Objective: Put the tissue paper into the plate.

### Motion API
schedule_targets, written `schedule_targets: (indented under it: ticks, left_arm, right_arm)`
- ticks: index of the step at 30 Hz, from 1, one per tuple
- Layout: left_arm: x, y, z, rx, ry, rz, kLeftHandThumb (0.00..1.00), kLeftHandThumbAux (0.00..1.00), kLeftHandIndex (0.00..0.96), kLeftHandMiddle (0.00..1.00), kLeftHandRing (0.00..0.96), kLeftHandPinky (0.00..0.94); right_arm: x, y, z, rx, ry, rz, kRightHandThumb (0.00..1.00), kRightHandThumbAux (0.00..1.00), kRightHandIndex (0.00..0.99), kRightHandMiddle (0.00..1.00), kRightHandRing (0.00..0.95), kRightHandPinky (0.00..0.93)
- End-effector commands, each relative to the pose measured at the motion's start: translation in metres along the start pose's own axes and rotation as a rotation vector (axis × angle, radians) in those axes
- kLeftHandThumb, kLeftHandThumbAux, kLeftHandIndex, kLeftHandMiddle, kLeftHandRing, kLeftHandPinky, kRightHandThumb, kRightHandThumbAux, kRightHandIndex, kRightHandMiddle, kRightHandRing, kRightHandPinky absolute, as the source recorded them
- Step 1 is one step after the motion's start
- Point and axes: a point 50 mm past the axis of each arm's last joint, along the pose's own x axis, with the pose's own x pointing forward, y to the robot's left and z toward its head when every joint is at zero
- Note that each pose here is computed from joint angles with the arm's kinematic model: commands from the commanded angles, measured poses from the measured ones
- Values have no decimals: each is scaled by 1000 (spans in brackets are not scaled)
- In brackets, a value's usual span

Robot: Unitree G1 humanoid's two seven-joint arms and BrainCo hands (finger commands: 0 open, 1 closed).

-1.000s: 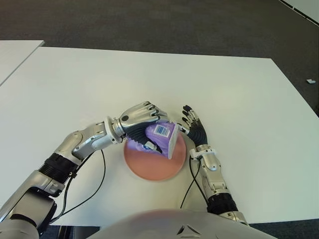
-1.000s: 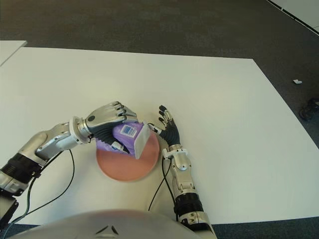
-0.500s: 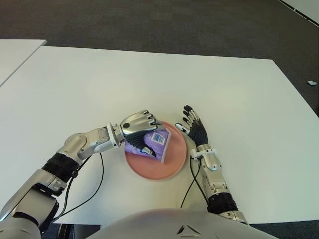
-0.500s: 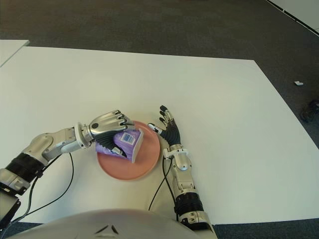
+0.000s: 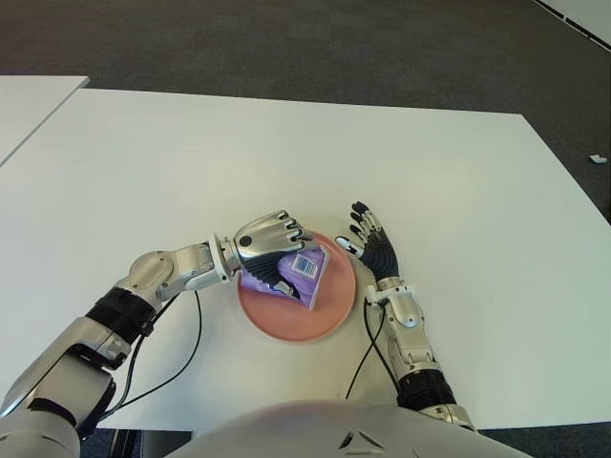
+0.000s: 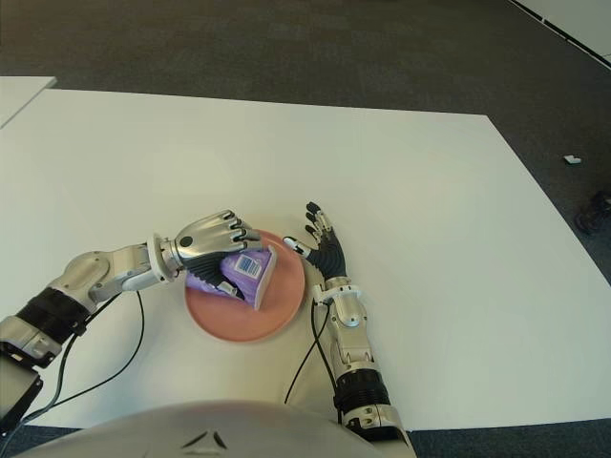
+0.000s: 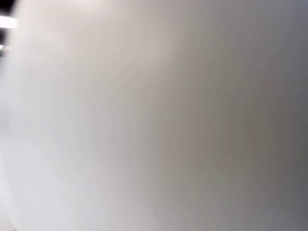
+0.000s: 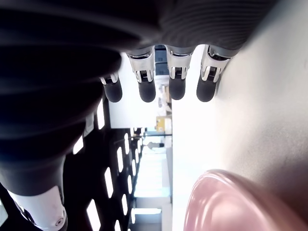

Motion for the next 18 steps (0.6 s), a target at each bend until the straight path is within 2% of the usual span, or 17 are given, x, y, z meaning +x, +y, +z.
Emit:
schedule_targets:
  ticks: [1,2,3,4,5,7,9,11,18]
  left_arm:
    - [-2,0,5,-54,-2,-38,707,702,435,693,673,637]
    - [-3,0,5,-54,-8,-89,699,704,431,638,614,579]
    - [-3,0,5,-52,-12,-127,580,651,354,519,491,463]
    - [-4,0,5,-46,-16,-161,400,575,239,346,314,296]
    - [-4,0,5,-44,-18,-182,278,514,154,221,201,189]
    - [-4,1,5,-40,-19,-200,169,452,79,113,103,97]
    - [-5,2,6,-41,-16,-206,96,397,32,46,42,39]
    - [-6,3,6,-43,-12,-207,69,365,16,23,21,20]
    - [-8,5,8,-40,-8,-214,84,251,0,1,1,1]
  right_arm:
    - [-23,-3,-35,18,191,-27,35,718,0,24,14,20]
    - [-23,-3,-35,17,191,-26,35,718,0,24,14,22]
    - [-23,-3,-35,16,192,-26,35,717,1,24,15,24]
    - [-23,-3,-35,15,191,-25,35,717,1,24,15,26]
    - [-23,-3,-35,15,191,-24,35,715,2,24,16,27]
    - [-23,-3,-35,14,190,-22,36,714,3,24,16,29]
    - [-23,-3,-35,14,187,-20,37,713,5,25,18,35]
    - [-23,-3,-35,13,185,-19,38,712,7,26,20,41]
    - [-22,-4,-36,10,185,-19,39,712,13,28,24,49]
